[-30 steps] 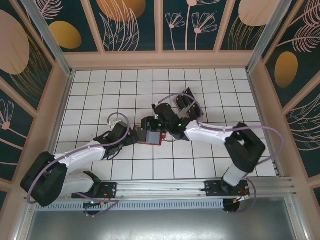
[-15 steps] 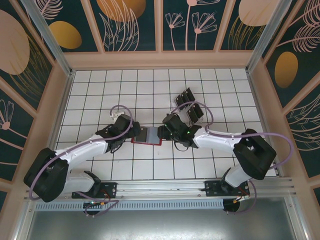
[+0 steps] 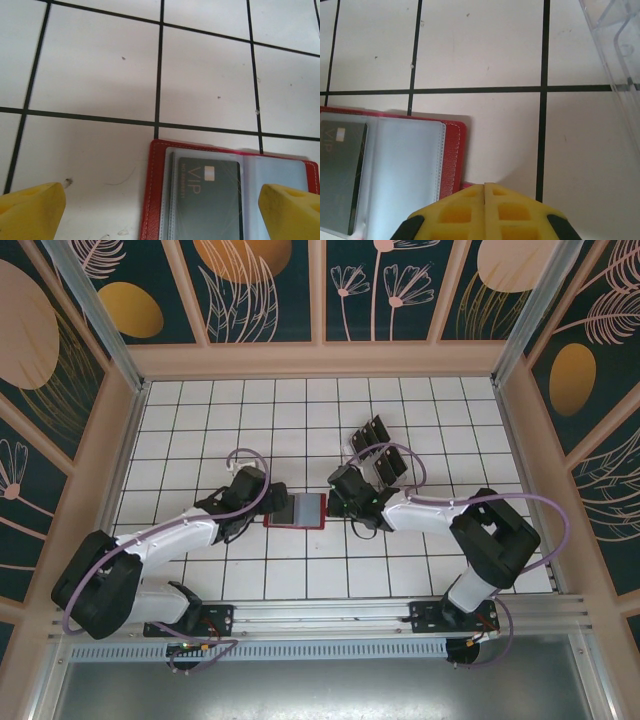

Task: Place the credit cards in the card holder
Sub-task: Rotate the card holder at the center of the table.

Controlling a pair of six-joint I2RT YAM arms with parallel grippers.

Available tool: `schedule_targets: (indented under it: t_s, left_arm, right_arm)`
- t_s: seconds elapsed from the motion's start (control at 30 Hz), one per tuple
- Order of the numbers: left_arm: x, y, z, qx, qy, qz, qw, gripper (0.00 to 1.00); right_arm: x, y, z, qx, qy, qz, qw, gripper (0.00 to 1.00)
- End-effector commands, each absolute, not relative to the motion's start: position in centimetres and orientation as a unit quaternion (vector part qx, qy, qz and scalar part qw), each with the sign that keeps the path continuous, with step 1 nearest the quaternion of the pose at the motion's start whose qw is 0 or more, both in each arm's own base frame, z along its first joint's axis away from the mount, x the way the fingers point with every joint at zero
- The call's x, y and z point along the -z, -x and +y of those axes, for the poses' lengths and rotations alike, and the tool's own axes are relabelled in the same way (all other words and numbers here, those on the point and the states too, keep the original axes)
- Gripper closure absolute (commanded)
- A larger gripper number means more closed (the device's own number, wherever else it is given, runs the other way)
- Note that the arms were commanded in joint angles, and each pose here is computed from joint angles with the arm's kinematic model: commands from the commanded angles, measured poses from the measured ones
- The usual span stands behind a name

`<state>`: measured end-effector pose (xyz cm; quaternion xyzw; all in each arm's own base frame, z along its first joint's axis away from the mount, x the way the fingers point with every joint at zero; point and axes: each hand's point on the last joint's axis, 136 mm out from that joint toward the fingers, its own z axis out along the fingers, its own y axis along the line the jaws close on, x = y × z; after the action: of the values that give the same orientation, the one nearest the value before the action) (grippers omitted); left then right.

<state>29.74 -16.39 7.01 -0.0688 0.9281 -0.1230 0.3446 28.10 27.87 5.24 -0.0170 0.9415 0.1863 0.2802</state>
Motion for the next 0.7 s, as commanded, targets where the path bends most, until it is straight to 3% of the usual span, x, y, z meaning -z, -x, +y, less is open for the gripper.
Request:
schedule_targets:
  t_s: [0.0,0.67]
  left_arm:
    - [-6.0,-29.6,-17.2,0.141,0.050,0.929,0.339,0.01]
    - [-3.3,-29.1,-19.3,0.193,0.037,0.930,0.312,0.02]
  right_arm:
    - [-5.3,-28.8,27.9,-0.195,0.020,0.937,0.291,1.00]
    - [-4.2,-27.7,28.3,-0.228,0.012,0.936,0.269,1.00]
